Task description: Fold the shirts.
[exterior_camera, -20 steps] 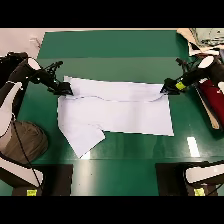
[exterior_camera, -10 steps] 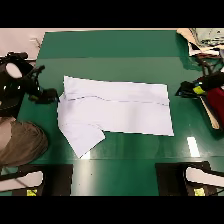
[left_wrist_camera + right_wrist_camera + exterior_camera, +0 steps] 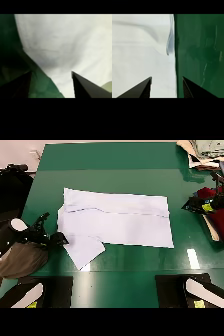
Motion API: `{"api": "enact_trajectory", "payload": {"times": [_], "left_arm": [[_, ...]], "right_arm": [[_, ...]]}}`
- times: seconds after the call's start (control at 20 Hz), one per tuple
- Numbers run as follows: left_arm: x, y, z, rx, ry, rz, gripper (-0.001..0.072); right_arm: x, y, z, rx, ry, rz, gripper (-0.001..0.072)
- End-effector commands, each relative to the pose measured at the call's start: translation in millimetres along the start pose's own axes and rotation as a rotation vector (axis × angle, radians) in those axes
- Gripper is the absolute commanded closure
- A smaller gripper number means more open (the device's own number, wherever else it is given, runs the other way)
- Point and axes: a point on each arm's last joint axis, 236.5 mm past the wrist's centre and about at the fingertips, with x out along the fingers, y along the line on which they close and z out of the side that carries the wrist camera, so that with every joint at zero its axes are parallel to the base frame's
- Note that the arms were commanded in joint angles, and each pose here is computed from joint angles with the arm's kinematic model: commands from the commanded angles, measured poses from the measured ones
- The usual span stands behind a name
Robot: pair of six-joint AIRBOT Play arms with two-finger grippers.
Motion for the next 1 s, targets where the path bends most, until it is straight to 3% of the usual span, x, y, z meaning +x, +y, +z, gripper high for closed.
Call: {"api": "enact_trajectory", "payload": {"times": [0.0, 0.1, 0.2, 0.25, 0.3, 0.35, 0.4, 0.6, 0.75, 0.95], "left_arm": [[8, -19, 3, -0.014, -0.052, -0.104, 0.0123], [13, -26, -4, 0.012, -0.032, -0.107, 0.0231], [22, -39, -9, 0.087, -0.029, -0.098, 0.0233], [24, -46, -11, 0.116, -0.03, -0.098, 0.0383], [26, -50, -12, 0.136, -0.029, -0.098, 0.0594], [26, -52, -12, 0.14, -0.031, -0.099, 0.0648], [25, -52, -11, 0.144, -0.033, -0.099, 0.0676], [19, -57, -10, 0.162, -0.023, -0.104, 0.0678], [19, -57, -10, 0.163, -0.024, -0.104, 0.0678], [19, -57, -11, 0.162, -0.022, -0.104, 0.0678]], "right_arm": [[-2, 12, 0, 0.014, -0.008, 0.051, 0.0266], [-2, 11, -9, 0.008, 0.029, 0.051, 0.0285], [-4, 5, -18, 0.024, 0.066, 0.051, 0.0285], [-7, 0, -23, 0.042, 0.086, 0.052, 0.0285], [-9, -7, -31, 0.055, 0.111, 0.053, 0.0285], [-11, -16, -42, 0.074, 0.139, 0.051, 0.0285], [-9, -27, -57, 0.111, 0.165, 0.051, 0.0285], [20, -67, -142, 0.35, 0.279, 0.04, 0.0256], [49, -60, -200, 0.464, 0.397, 0.091, 0.0256], [83, -24, -201, 0.513, 0.38, 0.203, 0.0264]]}}
